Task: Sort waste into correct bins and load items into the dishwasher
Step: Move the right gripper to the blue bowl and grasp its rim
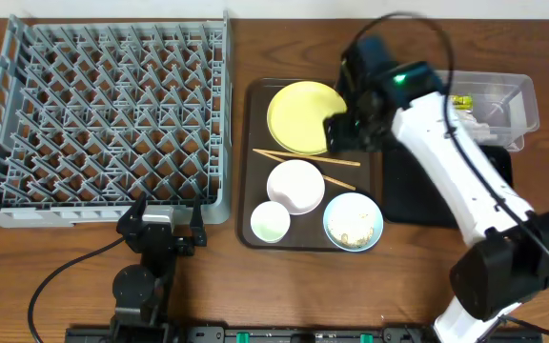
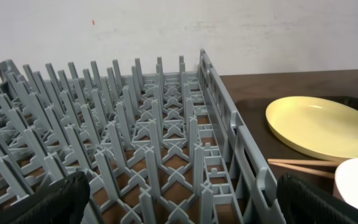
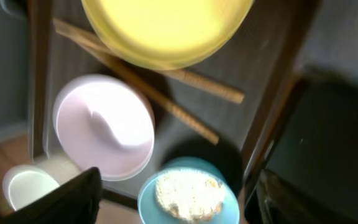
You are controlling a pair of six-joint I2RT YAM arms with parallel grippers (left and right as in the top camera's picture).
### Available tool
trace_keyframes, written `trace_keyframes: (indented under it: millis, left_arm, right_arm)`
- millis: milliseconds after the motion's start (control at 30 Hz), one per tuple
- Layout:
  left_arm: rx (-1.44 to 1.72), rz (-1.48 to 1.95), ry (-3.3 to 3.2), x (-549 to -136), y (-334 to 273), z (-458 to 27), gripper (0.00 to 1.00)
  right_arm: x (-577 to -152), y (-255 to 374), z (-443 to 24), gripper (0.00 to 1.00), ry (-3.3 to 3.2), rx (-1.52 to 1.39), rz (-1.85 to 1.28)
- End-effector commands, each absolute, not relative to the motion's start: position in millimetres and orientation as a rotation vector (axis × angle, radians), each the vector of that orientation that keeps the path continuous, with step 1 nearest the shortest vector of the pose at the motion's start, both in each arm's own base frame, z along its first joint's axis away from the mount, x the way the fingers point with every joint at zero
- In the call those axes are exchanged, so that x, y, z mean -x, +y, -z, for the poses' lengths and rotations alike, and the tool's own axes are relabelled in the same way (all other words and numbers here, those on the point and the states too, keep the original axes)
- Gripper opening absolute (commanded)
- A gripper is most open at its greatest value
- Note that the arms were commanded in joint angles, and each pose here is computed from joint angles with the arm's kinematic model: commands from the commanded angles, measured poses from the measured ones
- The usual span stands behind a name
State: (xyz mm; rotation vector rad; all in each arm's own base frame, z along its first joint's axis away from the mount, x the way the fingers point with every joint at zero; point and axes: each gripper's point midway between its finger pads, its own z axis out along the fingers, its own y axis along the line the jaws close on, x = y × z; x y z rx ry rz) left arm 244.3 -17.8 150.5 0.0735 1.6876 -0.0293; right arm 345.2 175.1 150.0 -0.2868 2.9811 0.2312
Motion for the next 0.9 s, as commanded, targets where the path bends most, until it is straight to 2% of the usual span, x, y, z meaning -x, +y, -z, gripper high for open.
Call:
trace_keyframes:
  millis: [0, 100, 400, 600, 733, 833, 867]
  left_arm:
    - [-0.079, -0.002, 1.741, -244, -15, -133, 0.96]
    - [-0.079, -0.002, 1.741, -244, -15, -133, 0.96]
    - [-0.079, -0.002, 1.741, -244, -15, -133, 0.96]
    - [-0.079, -0.002, 1.741, -244, -15, -133, 0.96]
    - [-0.079, -0.002, 1.741, -244, -15, -133, 0.96]
    - [-0.079, -0.002, 1.741, -244, -15, -133, 0.96]
    - [-0.079, -0.002, 1.741, -244, -15, -133, 0.96]
  right_arm:
    - [-313, 180, -119, 0.70, 3.082, 0.398, -0.151]
    - [-290, 187, -106, 0.66, 3.133, 0.476, -0.119]
    - [-229, 202, -89, 0.68, 3.077, 0.796, 0.029]
    - [-207, 199, -65, 0.61, 3.043, 0.836, 0.011]
    - [-206, 199, -46, 0.49, 3.019, 0.866, -0.006]
    - [-203, 197, -32, 0.32, 3.013, 0.867, -0.013]
    - [-201, 196, -29, 0.30, 3.012, 0.868, -0.013]
